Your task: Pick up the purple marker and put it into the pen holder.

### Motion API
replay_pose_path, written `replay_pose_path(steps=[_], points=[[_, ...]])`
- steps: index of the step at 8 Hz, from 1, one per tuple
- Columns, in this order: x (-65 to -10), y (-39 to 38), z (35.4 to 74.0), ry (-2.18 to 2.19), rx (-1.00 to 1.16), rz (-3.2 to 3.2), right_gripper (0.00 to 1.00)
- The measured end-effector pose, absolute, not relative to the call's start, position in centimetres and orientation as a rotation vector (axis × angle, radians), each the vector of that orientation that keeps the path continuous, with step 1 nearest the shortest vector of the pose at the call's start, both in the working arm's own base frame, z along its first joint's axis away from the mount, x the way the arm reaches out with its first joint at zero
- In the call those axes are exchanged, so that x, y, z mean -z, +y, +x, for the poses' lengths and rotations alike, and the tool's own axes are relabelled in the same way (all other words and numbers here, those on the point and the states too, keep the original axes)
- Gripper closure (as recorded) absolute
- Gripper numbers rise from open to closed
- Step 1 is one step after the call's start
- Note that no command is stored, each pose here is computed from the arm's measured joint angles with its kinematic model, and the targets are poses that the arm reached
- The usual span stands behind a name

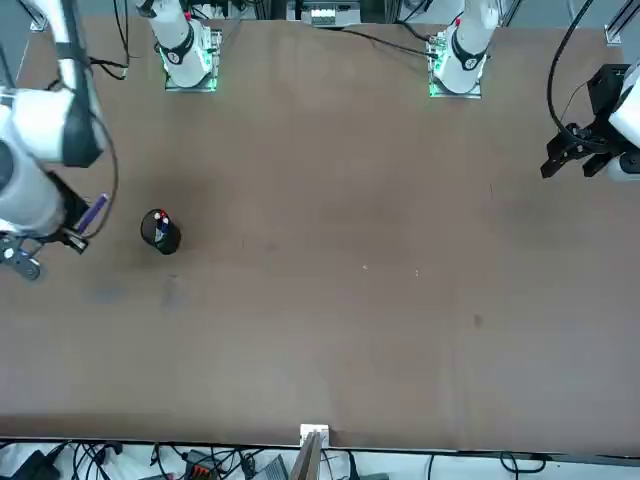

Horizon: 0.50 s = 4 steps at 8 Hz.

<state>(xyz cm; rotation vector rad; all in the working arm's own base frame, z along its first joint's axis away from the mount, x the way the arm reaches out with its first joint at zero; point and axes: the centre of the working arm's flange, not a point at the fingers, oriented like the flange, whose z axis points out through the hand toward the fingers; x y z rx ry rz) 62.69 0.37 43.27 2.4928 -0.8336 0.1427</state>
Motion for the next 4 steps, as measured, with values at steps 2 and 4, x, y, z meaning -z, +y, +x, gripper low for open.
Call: replay_pose_path(steps=[2, 4], points=[[-43.3, 3.1, 62.1, -0.942, -0.262, 2.291, 0.82], [-43.5, 4.2, 61.7, -1.097, -0.429, 2.085, 0.82]])
